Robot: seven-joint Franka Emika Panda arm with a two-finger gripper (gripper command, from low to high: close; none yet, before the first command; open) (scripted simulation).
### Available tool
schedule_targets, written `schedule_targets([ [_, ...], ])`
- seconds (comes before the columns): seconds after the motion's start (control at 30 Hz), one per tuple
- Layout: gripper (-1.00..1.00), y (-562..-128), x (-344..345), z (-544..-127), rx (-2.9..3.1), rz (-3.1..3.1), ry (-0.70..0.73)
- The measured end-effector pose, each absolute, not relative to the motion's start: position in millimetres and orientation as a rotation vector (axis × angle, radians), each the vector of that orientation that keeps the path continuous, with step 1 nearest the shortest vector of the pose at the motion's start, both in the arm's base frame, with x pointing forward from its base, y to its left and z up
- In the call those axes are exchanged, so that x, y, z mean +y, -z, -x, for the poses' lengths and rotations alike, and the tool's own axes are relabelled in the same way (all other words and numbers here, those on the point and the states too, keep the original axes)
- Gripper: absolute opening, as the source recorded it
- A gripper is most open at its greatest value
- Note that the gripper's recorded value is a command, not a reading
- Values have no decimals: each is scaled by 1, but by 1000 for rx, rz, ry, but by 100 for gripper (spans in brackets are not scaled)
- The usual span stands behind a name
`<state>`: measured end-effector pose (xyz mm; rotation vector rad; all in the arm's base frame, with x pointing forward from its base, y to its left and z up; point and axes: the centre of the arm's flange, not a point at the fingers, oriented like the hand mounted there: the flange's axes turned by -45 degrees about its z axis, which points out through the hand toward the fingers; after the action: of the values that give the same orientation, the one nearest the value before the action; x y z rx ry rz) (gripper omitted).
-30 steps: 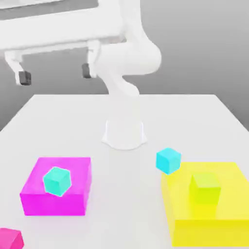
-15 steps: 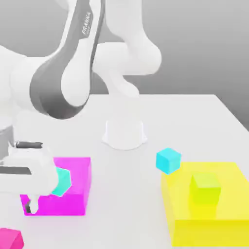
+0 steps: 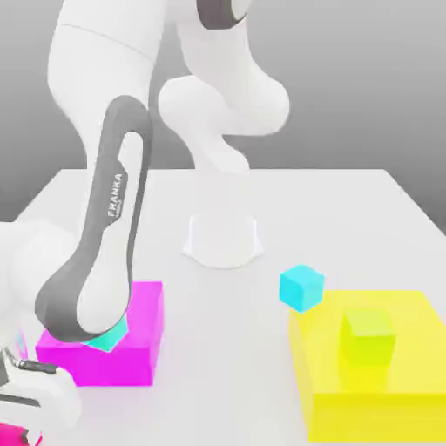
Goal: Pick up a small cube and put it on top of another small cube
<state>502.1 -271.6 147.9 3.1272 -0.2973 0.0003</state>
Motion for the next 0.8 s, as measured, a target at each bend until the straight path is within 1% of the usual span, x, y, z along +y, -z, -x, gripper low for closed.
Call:
schedule_targets([
  [0.1,-100,-189,-265,-503,-283,-3136,0],
  [0.27,-100,-224,-143,-527,51,-3229,12],
  [0.4,-100,-256,-43,-524,363,-3238,24],
  [0.5,-100,-282,35,-507,623,-3195,29],
  [0.53,-100,-292,73,-497,753,-3160,32],
  [0.6,-100,-316,147,-463,1013,-3054,28],
  [0.67,-100,-335,185,-433,1155,-2958,14],
  [0.73,-100,-326,193,-422,1189,-2919,5],
  [0.8,-100,-301,194,-420,1194,-2910,2],
])
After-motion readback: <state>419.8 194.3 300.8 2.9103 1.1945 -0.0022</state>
